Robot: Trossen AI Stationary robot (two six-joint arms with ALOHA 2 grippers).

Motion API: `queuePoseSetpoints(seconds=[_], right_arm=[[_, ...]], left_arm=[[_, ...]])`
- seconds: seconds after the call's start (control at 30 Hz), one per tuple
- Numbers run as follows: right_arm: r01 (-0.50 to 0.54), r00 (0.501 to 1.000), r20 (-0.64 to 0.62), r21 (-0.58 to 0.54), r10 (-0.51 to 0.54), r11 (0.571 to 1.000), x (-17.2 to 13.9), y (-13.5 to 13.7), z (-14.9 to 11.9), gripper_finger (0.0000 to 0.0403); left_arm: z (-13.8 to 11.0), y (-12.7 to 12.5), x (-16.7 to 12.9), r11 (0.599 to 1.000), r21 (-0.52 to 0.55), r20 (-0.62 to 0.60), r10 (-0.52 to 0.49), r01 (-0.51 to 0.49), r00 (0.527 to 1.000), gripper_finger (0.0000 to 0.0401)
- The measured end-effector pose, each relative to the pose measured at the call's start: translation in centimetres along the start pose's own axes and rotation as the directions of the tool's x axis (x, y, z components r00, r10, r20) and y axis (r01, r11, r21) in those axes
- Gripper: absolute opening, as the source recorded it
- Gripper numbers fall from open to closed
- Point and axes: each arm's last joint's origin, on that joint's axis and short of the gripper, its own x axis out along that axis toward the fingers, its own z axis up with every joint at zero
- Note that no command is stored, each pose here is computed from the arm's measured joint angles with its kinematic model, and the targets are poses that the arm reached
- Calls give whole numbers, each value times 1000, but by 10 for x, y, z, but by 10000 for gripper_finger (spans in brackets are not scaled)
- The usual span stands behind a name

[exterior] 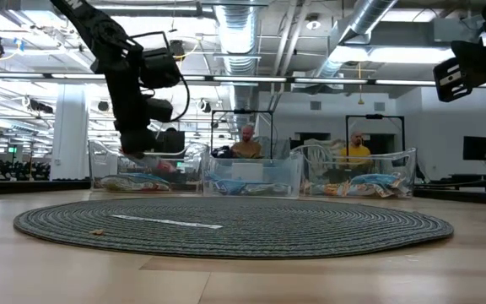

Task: Pick and place Granola Bars by type
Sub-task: Put the red granola bar into the left transparent bin, then return to Home Position

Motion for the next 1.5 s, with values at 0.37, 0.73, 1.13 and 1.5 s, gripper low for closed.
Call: queuePoseSetpoints(seconds=[0.37,0.73,1.13,1.5], right_arm=[[0,1000,0,0,0,1000,0,0,0,142],[0,1000,0,0,0,1000,0,0,0,137],[0,1000,0,0,0,1000,0,0,0,138],[0,1000,0,0,0,1000,0,0,0,139]], left_arm=[[-1,1,1,998,40,-5,-45,45,999,55],[-1,1,1,998,34,-5,-44,44,999,122],[11,-12,-58,989,22,288,-148,148,946,126],[5,-80,-146,694,423,548,-708,582,446,126]])
